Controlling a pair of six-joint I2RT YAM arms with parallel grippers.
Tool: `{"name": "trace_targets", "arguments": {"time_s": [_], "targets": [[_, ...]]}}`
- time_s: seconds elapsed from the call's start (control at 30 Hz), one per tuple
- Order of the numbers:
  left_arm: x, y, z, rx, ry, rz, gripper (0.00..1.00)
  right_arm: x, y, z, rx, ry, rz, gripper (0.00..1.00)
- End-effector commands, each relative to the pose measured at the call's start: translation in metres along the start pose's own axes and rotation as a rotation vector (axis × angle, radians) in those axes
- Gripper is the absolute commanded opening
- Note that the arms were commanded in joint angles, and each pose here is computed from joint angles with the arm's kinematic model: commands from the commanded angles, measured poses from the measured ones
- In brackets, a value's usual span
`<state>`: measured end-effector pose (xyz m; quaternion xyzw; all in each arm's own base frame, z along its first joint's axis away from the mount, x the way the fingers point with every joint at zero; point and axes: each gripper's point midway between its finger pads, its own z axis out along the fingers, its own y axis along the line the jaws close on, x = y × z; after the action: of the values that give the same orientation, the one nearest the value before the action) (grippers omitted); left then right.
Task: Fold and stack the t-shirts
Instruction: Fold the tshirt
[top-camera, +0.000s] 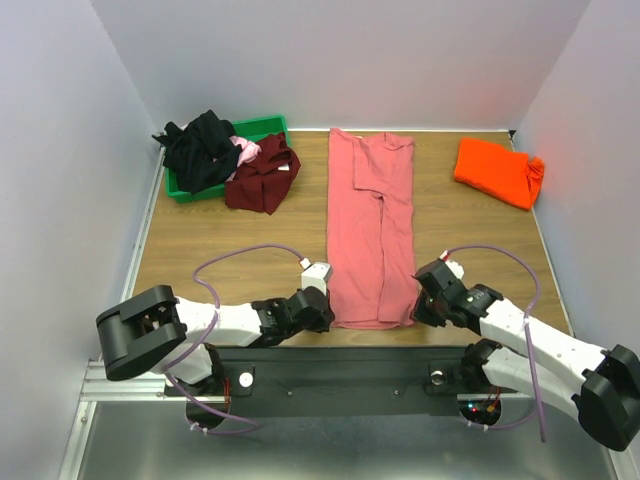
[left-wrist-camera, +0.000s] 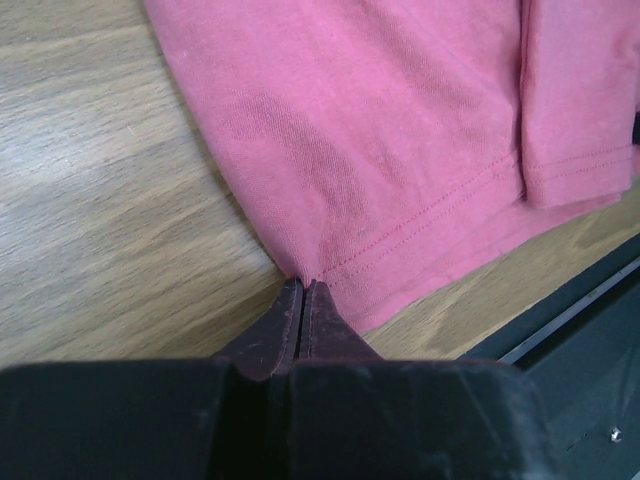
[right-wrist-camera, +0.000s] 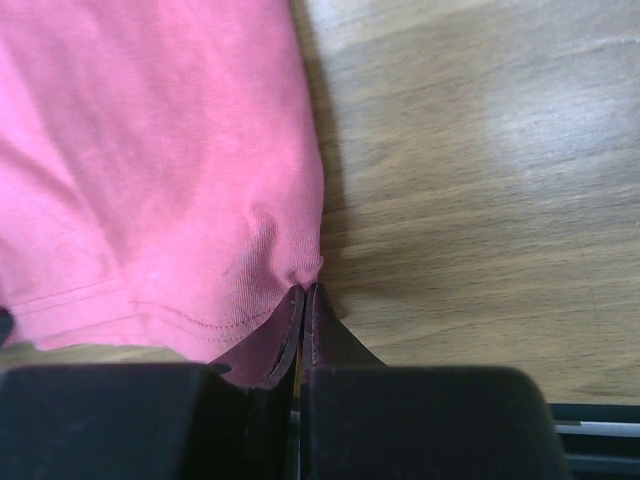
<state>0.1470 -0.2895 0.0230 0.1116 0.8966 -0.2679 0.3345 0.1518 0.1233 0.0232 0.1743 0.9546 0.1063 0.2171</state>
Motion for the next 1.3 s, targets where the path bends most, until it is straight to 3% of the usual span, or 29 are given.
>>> {"name": "trace_targets", "arguments": {"time_s": [0.0, 0.8, 1.27], "targets": [[0.009, 0.006, 0.002, -0.018, 0.019, 0.011, 0.0, -0.011, 0.017, -0.005, -0.09, -0.059, -0.003, 0.0], [-0.069, -0.024, 0.005, 0.016, -0.192, 0.0, 0.0, -0.076, 0.046, -0.01, -0.149, -0.35, 0.0, 0.0], [-0.117, -0.012, 0.011, -0.022, -0.291, -0.001, 0.0, -0.12, 0.06, -0.018, -0.12, -0.523, -0.005, 0.0]]}}
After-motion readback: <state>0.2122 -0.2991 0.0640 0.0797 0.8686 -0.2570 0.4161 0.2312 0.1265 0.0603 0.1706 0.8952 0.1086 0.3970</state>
